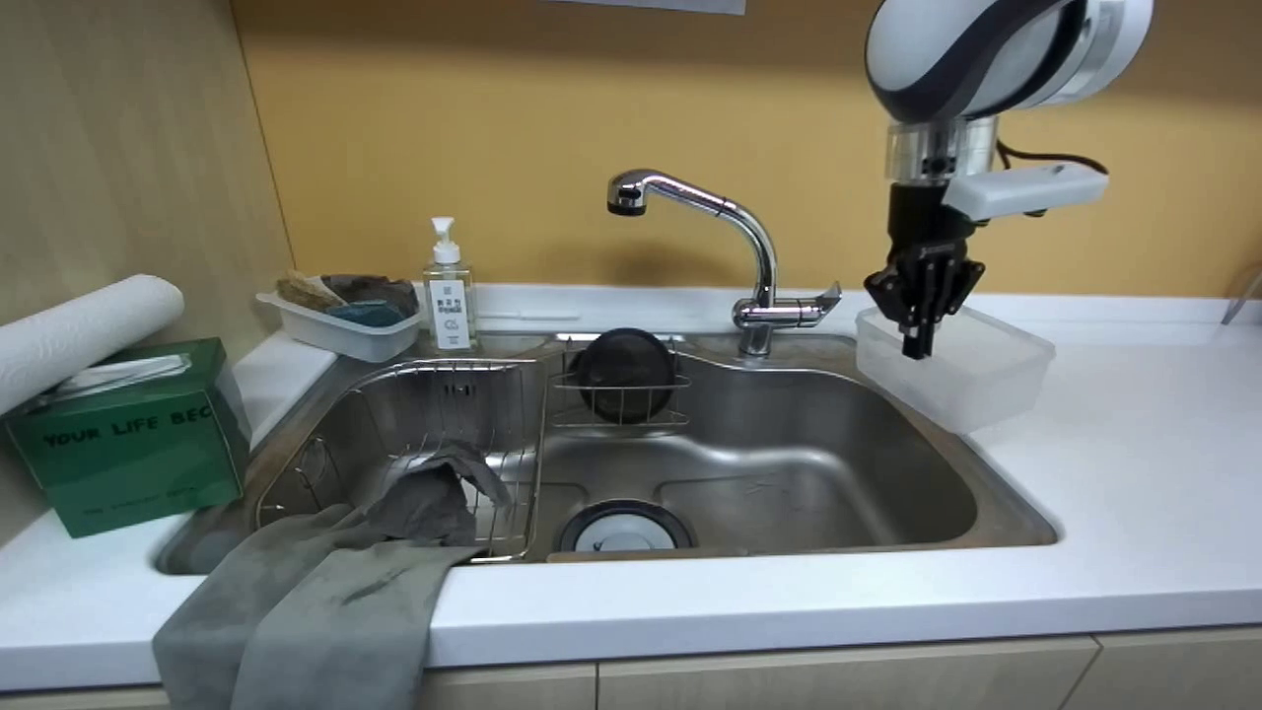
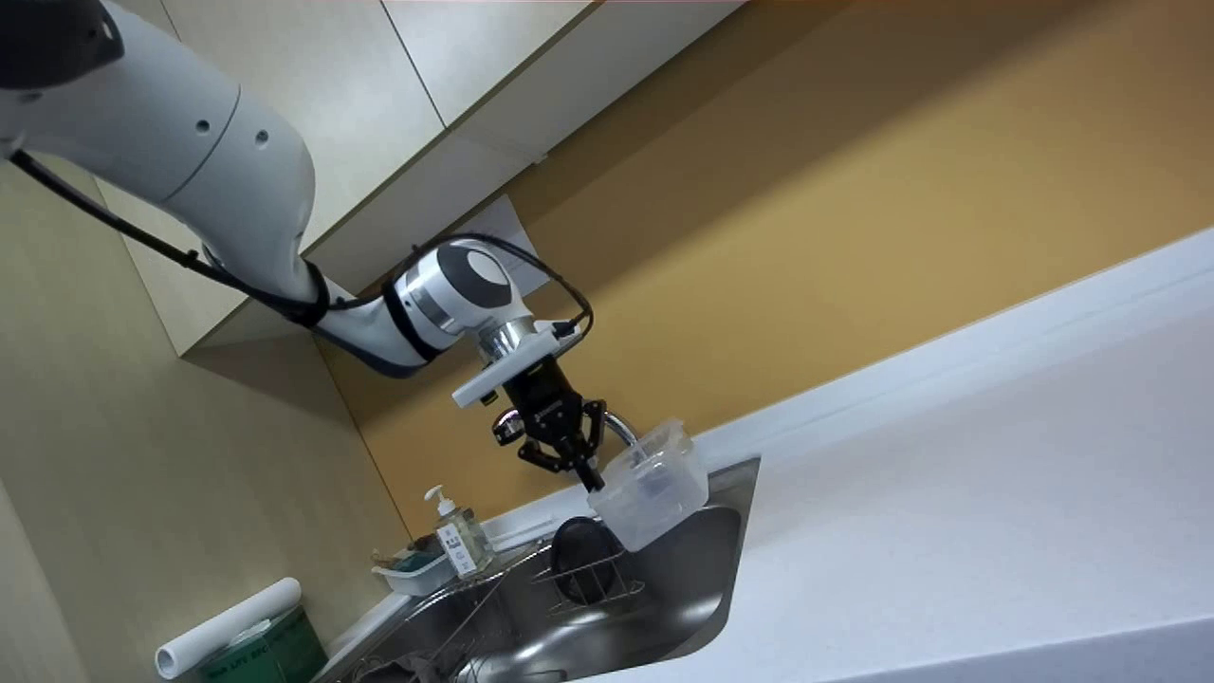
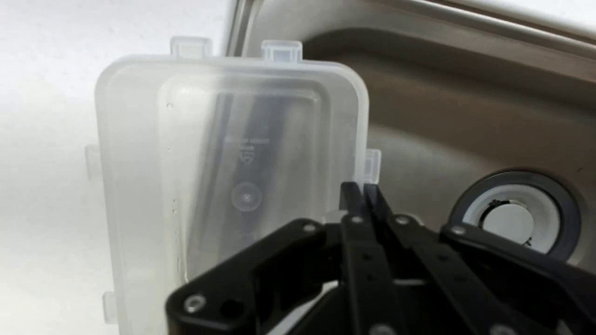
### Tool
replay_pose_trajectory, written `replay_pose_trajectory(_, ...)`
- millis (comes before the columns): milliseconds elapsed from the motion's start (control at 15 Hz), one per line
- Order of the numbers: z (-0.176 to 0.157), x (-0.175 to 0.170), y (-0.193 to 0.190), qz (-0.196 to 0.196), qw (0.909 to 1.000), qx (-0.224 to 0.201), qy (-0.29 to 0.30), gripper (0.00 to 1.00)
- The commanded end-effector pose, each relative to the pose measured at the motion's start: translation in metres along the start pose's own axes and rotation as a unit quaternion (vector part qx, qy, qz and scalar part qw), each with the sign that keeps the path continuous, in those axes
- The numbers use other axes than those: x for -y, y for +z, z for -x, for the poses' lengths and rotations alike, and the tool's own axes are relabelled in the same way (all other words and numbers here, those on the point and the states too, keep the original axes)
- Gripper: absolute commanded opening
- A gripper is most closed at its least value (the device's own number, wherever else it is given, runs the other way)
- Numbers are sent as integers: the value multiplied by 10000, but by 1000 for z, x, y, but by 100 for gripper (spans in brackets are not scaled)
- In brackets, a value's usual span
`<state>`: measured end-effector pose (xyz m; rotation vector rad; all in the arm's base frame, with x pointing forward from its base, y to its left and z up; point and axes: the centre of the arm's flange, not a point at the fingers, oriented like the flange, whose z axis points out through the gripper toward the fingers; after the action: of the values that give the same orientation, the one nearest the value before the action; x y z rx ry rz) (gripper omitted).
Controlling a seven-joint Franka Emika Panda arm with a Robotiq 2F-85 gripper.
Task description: Remove the clear container from the sink and put it on the right side of the counter.
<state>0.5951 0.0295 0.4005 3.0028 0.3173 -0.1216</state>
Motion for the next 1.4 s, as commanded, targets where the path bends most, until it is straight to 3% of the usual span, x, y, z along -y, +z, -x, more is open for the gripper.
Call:
replay_pose_trajectory(0, 13, -43, -14, -130, 9983, -18, 559, 1)
replay_pose_trajectory(400, 6, -102, 19, -573, 9909, 147, 1213, 1)
replay_pose_trajectory(800, -8, -122, 52, -1172, 9819, 106, 1483, 1)
replay_pose_trajectory(1333, -15, -139, 61, -1252, 9738, -252, 1880, 1)
